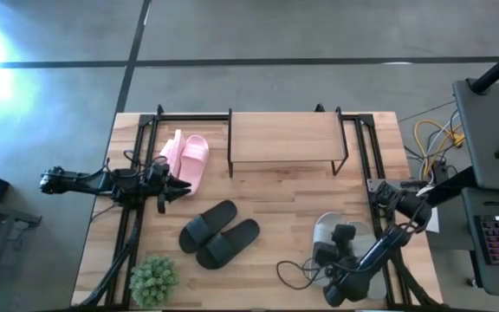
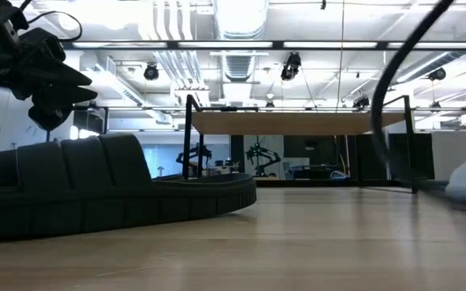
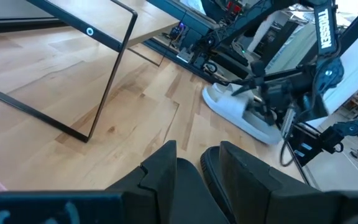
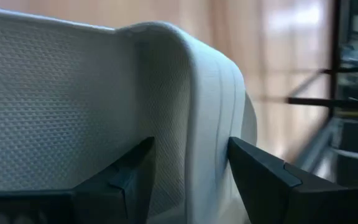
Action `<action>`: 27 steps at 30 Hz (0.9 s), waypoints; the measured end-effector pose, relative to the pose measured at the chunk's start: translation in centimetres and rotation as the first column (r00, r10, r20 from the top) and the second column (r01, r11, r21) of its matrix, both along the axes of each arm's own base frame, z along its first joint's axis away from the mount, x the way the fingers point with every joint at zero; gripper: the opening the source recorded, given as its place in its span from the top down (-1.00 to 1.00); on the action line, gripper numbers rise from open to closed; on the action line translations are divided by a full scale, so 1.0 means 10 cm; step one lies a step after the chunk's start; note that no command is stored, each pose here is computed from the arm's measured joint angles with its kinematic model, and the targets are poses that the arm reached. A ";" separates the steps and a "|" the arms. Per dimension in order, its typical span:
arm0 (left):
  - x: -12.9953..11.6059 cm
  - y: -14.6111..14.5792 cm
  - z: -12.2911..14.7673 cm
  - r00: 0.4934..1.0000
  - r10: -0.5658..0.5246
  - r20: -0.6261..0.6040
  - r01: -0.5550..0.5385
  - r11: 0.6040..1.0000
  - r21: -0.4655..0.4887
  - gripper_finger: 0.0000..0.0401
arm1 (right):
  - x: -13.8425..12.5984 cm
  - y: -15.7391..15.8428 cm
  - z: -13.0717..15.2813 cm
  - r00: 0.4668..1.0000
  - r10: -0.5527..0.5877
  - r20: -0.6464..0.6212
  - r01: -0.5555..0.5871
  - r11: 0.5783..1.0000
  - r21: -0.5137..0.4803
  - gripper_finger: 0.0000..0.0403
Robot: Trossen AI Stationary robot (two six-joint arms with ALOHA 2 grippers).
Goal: Pick and place slides into the shelf
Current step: Put the left gray slide under the shelf
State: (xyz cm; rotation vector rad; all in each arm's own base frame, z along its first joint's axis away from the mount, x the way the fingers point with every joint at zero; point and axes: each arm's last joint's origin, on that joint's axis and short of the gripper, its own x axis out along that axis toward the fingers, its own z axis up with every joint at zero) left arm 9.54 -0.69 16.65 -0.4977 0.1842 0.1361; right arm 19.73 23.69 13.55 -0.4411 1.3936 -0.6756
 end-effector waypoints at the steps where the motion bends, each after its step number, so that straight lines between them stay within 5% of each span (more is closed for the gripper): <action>1: 0.00 0.00 0.00 1.000 0.000 0.000 0.000 1.000 0.000 0.46 | 0.01 -0.02 -0.02 1.000 -0.013 0.002 0.013 1.000 -0.015 0.04; 6: 0.00 0.00 0.00 1.000 0.000 0.001 0.000 1.000 0.000 0.46 | 0.04 -0.12 -0.09 0.998 -0.055 0.021 0.056 0.998 -0.024 0.19; 17: 0.00 0.00 0.00 1.000 0.000 0.002 0.000 1.000 0.000 0.46 | 0.07 -0.25 -0.14 0.998 -0.061 0.031 0.062 0.997 -0.041 0.90; 27: 0.00 0.00 0.00 1.000 0.000 0.002 0.000 1.000 0.000 0.46 | 0.09 -0.31 0.04 0.997 0.055 0.051 -0.051 0.996 -0.069 0.94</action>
